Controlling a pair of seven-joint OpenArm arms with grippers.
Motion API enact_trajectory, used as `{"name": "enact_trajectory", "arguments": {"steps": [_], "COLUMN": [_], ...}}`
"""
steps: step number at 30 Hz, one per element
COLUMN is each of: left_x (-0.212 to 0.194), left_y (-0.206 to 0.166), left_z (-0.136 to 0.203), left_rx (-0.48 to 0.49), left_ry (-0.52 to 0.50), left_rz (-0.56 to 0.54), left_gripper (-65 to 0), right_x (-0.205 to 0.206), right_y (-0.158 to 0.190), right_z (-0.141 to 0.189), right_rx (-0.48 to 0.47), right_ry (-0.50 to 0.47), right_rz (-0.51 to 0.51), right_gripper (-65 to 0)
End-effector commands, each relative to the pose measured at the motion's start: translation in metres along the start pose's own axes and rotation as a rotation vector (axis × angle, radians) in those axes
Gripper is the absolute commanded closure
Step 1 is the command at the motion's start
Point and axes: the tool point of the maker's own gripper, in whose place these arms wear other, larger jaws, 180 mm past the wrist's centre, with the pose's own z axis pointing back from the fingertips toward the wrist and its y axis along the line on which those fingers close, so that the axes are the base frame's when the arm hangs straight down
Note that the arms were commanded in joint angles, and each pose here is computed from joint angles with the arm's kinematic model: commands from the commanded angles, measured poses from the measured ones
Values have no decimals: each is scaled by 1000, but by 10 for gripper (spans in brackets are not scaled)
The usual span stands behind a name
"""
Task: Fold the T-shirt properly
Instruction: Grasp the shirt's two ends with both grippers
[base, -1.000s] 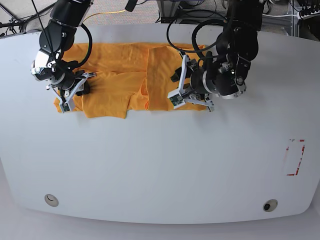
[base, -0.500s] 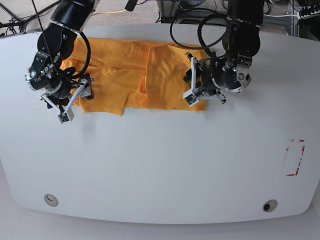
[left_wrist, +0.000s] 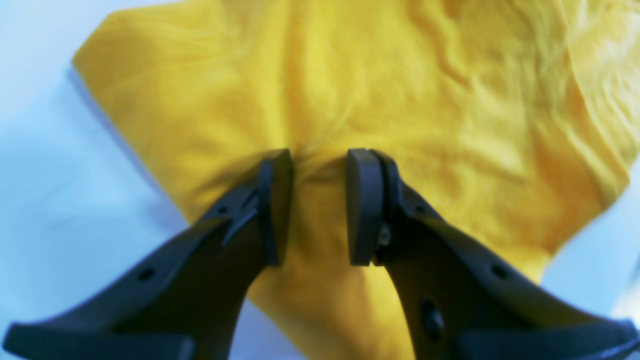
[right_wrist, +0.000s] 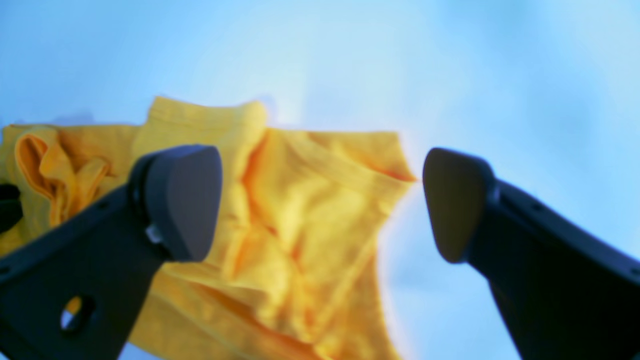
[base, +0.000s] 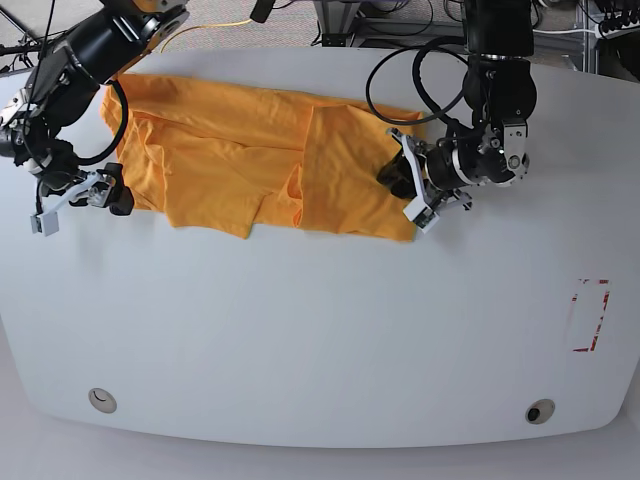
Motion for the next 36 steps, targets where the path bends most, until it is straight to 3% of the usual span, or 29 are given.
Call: {"name": "enact_trajectory", "arguments": {"steps": [1,9,20,33,36], "left_x": [-39,-45,-48,-45,-45], "left_y": [40,64,68,61,58], "left_z": [14,26,30,24,22], "left_rx": [136,187,194,180,174], "left_ry": [181,169,176,165,164], "left_rz": [29,99,97,106,108], "left_gripper": [-171,-171,-171,-171,-171], "right_x": [6,-33,-96,-108,-105], "right_y": [-18,-34,44,128,126], "right_z": [9,6,-36,-64,-66], "right_rx": [0,17,227,381,361], "right_ry": [-29,52,173,241,234], "right_rz": [-33,-123,-158,-27,-16], "right_gripper": [-606,-606,-606,-601,-515]}}
